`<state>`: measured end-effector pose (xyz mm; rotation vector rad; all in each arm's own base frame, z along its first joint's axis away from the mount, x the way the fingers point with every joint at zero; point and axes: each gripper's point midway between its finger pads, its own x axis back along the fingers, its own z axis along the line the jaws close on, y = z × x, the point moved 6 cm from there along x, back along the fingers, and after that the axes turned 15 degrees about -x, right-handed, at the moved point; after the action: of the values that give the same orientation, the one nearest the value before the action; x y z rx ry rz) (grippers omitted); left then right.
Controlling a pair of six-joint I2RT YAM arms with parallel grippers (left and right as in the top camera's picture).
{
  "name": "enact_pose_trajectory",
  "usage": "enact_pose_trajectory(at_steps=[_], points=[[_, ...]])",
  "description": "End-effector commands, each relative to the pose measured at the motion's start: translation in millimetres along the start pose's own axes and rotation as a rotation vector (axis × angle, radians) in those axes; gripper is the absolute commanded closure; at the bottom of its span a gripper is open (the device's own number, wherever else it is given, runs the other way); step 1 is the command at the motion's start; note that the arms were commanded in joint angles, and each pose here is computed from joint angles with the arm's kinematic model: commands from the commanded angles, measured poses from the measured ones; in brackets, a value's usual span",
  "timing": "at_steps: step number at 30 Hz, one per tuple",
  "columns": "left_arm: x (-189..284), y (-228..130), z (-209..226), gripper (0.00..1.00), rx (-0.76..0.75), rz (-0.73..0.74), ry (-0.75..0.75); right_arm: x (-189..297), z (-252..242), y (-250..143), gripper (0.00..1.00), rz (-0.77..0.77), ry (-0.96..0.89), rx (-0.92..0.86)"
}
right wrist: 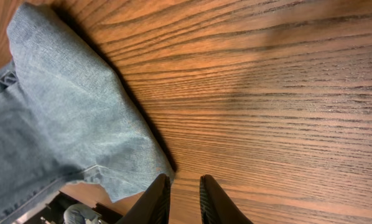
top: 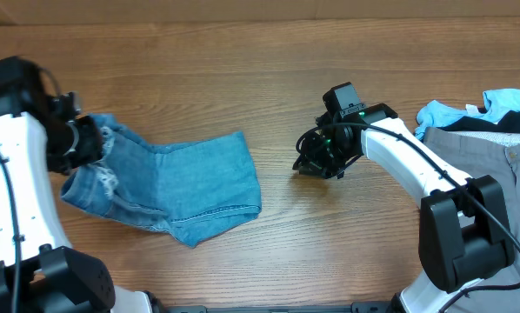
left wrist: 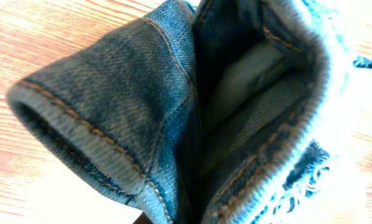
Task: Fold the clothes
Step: 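Lift the left end and fold it right over the jeans, then press the folded jeans bundle with both grippers to flatten it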
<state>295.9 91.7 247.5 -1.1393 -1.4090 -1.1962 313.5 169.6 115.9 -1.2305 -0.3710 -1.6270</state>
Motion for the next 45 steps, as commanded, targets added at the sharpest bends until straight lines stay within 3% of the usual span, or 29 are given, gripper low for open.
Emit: enact_pose_trajectory(at_steps=[1,13,24,28,30,31,33,35,41,45], points=[[-12.8,3.7,-24.5,0.96,-0.01,0.047,0.053,10.9,7.3,0.7,0.8,-0.019,0.03,0.042],[-59.9,14.3,-124.6,0.95,-0.118,0.121,0.093,19.4,-5.8,17.5,0.76,-0.078,-0.003,0.042],[-134.3,1.7,-200.0,0.96,-0.166,0.266,0.137,33.4,-22.3,35.2,0.76,-0.1,-0.002,0.02],[-152.1,0.4,-214.6,0.89,-0.169,0.262,0.163,33.3,-22.4,34.9,0.76,-0.099,-0.003,0.035],[-158.3,0.7,-216.9,0.75,-0.155,0.255,0.189,33.3,-22.7,34.7,0.76,-0.098,-0.005,0.036],[-163.4,0.9,-218.8,0.58,-0.149,0.254,0.196,33.2,-22.9,34.4,0.76,-0.096,-0.006,0.037],[-164.5,0.5,-219.4,0.45,-0.149,0.259,0.192,33.2,-23.1,34.2,0.75,-0.095,-0.007,0.038],[-161.3,-1.2,-219.6,0.24,-0.152,0.273,0.185,33.2,-23.3,34.1,0.75,-0.095,-0.008,0.037],[-130.3,12.8,-208.6,0.02,-0.166,0.27,0.171,32.6,-16.9,29.1,0.71,-0.054,0.04,0.147],[-88.5,34.3,-195.6,0.0,-0.171,0.204,0.15,35.9,3.6,13.1,0.67,0.067,0.232,0.349]])
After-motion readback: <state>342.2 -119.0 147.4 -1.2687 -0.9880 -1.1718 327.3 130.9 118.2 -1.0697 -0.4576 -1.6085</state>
